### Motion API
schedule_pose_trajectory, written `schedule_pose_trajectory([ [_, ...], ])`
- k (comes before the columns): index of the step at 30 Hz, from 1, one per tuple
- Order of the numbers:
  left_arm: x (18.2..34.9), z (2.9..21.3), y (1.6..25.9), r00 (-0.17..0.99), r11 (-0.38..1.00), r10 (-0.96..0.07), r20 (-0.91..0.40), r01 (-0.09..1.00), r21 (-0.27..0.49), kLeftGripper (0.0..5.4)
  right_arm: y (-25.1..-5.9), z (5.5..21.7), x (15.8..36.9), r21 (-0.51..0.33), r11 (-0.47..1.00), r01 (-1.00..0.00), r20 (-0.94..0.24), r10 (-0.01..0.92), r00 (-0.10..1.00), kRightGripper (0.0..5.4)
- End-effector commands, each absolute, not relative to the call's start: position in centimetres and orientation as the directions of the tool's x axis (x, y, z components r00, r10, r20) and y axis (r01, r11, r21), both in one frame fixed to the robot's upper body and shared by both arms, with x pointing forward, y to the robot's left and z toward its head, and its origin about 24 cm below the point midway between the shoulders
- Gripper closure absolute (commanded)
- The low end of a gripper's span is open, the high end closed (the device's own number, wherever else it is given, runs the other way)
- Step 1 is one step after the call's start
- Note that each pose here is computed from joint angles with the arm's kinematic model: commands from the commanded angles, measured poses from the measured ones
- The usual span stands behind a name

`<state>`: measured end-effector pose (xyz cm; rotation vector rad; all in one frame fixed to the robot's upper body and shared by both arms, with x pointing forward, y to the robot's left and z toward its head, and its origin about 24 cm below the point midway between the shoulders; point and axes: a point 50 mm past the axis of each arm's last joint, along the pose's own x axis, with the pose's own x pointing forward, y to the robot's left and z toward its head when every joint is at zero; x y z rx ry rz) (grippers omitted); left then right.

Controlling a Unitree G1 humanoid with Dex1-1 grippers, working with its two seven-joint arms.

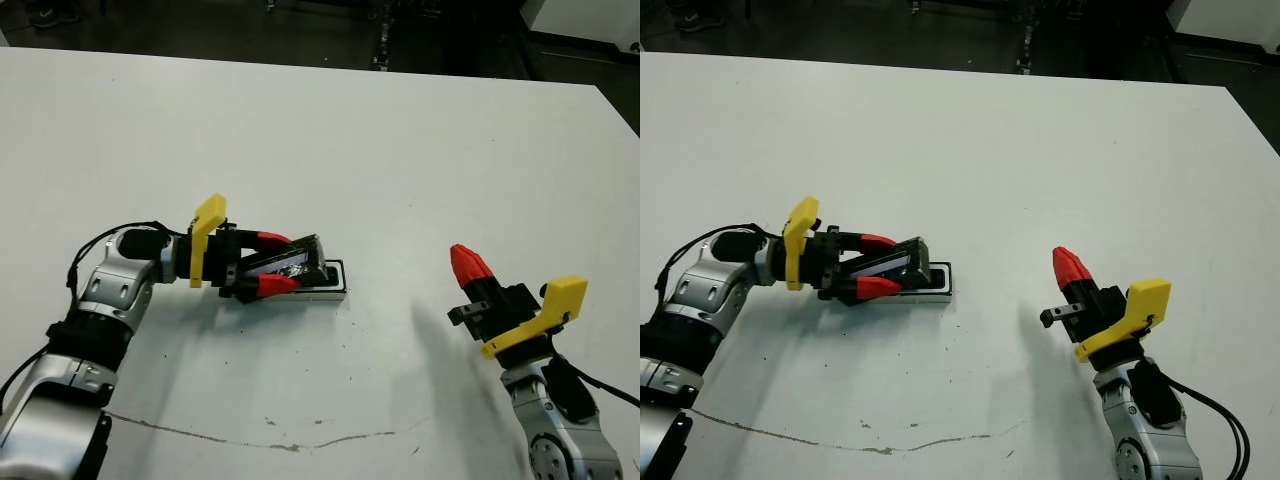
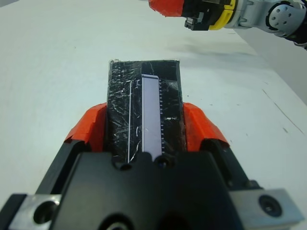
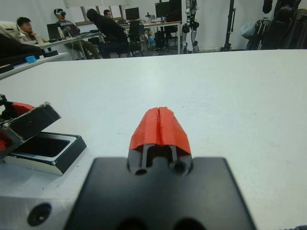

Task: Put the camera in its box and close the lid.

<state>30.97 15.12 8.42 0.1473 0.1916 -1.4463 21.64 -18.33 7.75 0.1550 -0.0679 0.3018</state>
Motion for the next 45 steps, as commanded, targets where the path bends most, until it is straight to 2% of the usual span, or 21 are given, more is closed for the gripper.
schedule_pose_trajectory([
  [1, 29.7, 4.7, 13.7, 0.050, 0.097, -0.960, -0.274, 0.982, -0.161, 2.24, -18.6, 7.5, 21.4, 0.147, 0.946, -0.287, 0.067, 0.280, 0.958, 5.40],
  [15, 30.0, 4.2, 12.4, -0.004, 0.037, -0.942, -0.335, 0.993, -0.116, 2.24, -18.7, 7.4, 21.2, 0.142, 0.947, -0.287, 0.068, 0.280, 0.957, 5.40],
  [23, 30.1, 4.1, 12.2, -0.019, 0.030, -0.944, -0.330, 0.989, -0.142, 2.24, -18.6, 7.4, 21.3, 0.143, 0.946, -0.292, 0.071, 0.284, 0.956, 5.40],
  [26, 30.1, 4.0, 12.0, 0.018, 0.054, -0.942, -0.336, 0.994, -0.098, 2.24, -18.6, 7.5, 21.3, 0.152, 0.944, -0.292, 0.073, 0.284, 0.956, 5.40],
  [32, 30.1, 3.8, 11.4, 0.182, 0.197, -0.892, -0.414, 0.980, 0.007, 2.24, -18.6, 7.5, 21.2, 0.141, 0.948, -0.284, 0.069, 0.277, 0.958, 5.40],
  [36, 29.9, 4.0, 11.2, 0.219, 0.239, -0.864, -0.453, 0.971, 0.013, 2.24, -18.5, 7.6, 21.2, 0.153, 0.944, -0.292, 0.075, 0.284, 0.956, 5.40],
  [45, 29.7, 4.1, 11.0, 0.232, 0.240, -0.830, -0.508, 0.969, 0.050, 2.24, -18.5, 7.6, 21.3, 0.142, 0.944, -0.296, 0.077, 0.288, 0.955, 5.40],
])
